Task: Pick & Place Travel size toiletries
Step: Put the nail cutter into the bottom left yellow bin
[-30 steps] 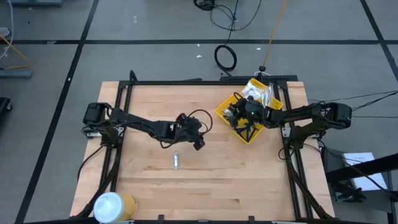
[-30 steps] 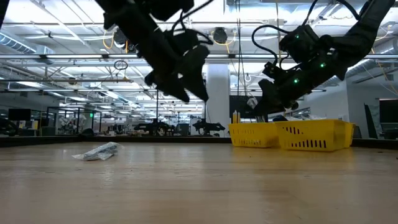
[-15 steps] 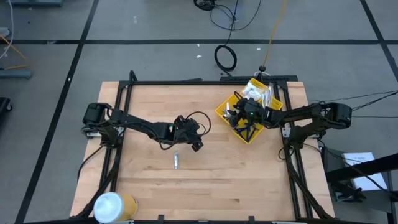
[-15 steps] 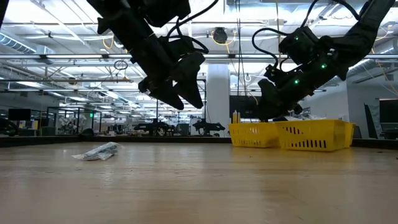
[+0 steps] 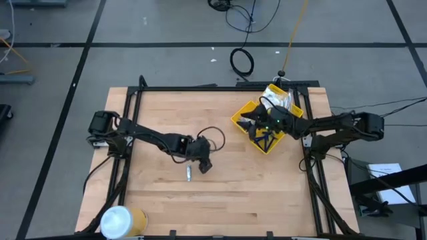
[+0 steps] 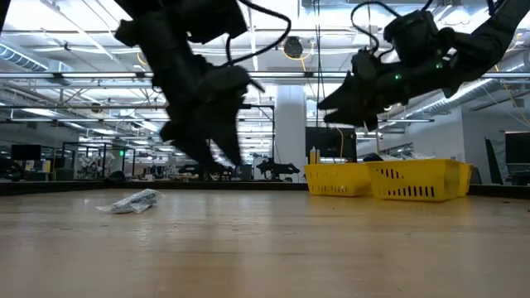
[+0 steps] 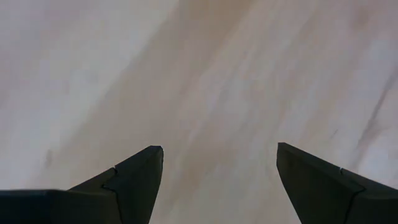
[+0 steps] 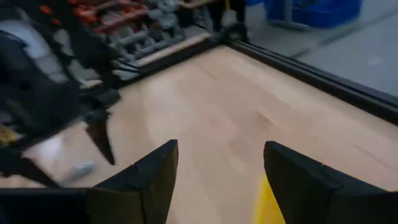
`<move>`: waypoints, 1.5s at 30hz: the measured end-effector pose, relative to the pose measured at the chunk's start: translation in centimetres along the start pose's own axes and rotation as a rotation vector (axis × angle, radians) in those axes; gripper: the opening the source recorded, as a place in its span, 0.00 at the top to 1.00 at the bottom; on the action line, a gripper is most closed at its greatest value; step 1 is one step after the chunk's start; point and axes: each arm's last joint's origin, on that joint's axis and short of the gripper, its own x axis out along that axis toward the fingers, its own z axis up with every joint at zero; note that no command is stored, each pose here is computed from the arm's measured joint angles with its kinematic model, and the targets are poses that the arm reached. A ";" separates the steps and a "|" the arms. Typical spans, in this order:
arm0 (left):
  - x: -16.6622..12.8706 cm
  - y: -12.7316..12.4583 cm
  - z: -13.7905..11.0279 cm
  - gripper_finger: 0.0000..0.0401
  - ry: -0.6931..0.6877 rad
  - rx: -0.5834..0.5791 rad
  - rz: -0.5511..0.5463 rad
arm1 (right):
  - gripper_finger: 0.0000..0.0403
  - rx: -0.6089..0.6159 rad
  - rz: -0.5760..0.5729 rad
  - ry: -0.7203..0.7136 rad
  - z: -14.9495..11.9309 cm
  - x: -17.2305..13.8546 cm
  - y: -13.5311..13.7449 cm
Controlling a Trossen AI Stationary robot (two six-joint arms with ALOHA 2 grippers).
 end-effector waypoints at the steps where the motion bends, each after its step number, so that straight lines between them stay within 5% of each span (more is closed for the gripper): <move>1: -0.1 -0.1 -0.6 0.23 0.035 -0.026 0.020 | 0.45 -0.010 0.019 -0.010 0.1 0.0 0.3; 6: -0.7 0.1 -3.2 0.23 0.187 -0.227 0.169 | 0.47 -0.056 0.006 -0.022 0.0 -0.1 1.2; 11: -1.1 -0.9 -4.8 0.23 0.244 -0.390 0.190 | 0.47 -0.078 -0.026 -0.030 0.0 -0.1 1.3; 27: 1.5 -2.6 -8.8 0.23 0.260 -0.601 0.353 | 0.47 -0.074 -0.024 -0.019 -0.2 -0.1 1.3; 34: 0.8 -4.1 -9.0 0.24 0.357 -0.625 0.321 | 0.47 -0.067 -0.030 0.000 -1.0 -0.4 1.0; 39: 0.6 -4.4 -9.5 0.36 0.424 -0.613 0.319 | 0.47 -0.067 -0.030 0.001 -1.2 -0.5 1.0; 45: 0.8 -4.0 -9.2 0.58 0.346 -0.613 0.359 | 0.47 -0.055 -0.026 -0.005 -1.1 -0.5 1.0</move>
